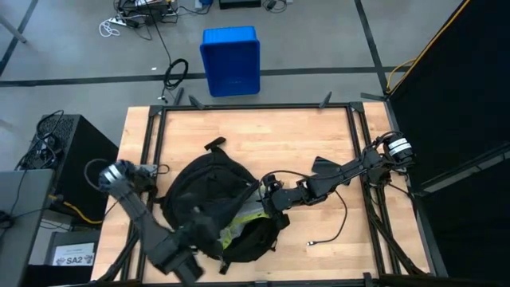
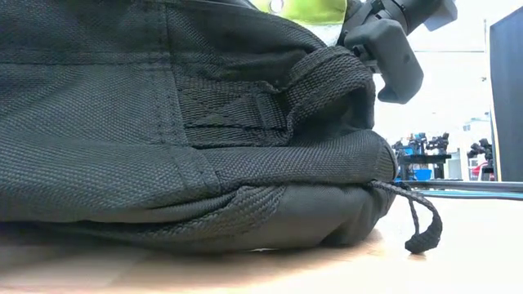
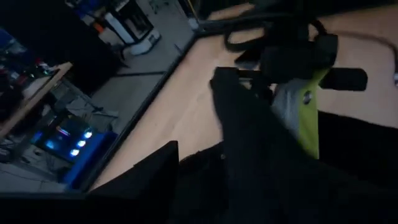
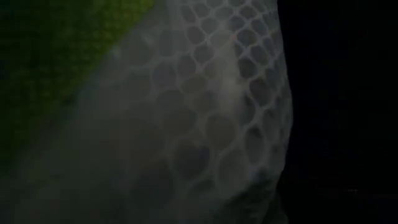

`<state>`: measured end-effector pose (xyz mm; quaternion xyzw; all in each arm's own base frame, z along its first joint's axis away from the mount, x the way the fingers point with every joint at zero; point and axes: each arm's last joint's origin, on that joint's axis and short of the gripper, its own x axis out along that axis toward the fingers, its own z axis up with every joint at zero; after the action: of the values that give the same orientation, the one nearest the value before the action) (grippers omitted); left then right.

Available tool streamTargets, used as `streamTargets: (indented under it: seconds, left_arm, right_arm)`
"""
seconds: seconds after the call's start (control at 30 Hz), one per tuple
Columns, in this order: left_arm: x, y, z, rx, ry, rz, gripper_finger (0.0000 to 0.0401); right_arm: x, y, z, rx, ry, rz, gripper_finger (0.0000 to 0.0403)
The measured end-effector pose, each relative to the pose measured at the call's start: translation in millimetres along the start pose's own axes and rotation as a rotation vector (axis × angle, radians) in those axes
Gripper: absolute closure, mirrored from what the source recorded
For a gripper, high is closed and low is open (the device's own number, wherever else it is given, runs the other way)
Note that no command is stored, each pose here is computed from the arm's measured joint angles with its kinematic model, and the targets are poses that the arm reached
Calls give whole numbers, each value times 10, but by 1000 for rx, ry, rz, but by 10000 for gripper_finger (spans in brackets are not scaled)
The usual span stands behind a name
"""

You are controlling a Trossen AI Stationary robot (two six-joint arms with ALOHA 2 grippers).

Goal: Unpack backpack
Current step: Put the white zip bag into the black backpack

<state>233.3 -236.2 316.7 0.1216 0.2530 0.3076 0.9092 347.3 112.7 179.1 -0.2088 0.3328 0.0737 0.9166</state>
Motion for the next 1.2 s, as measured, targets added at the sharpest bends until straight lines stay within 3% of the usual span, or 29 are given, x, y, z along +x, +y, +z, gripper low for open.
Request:
streamTargets:
  seconds: [0.13, 0.27, 0.63, 0.87, 1.2]
  left_arm:
    - [-56, 111, -345, -163, 28, -38, 182]
    - [-26, -27, -479, -220, 50, -121, 182]
    - [81, -232, -416, -149, 149, -289, 182]
    - [-110, -150, -51, -147, 121, -397, 182]
    - [-12, -373, -187, -161, 208, -425, 182]
  right_arm:
    - [0, 0, 1, -6, -1, 0, 388]
    - [0, -1, 3, -9, -3, -1, 388]
    - [1, -4, 28, 7, -35, 21, 388]
    - [1, -3, 32, 11, -38, 26, 388]
    - [1, -2, 35, 12, -44, 34, 388]
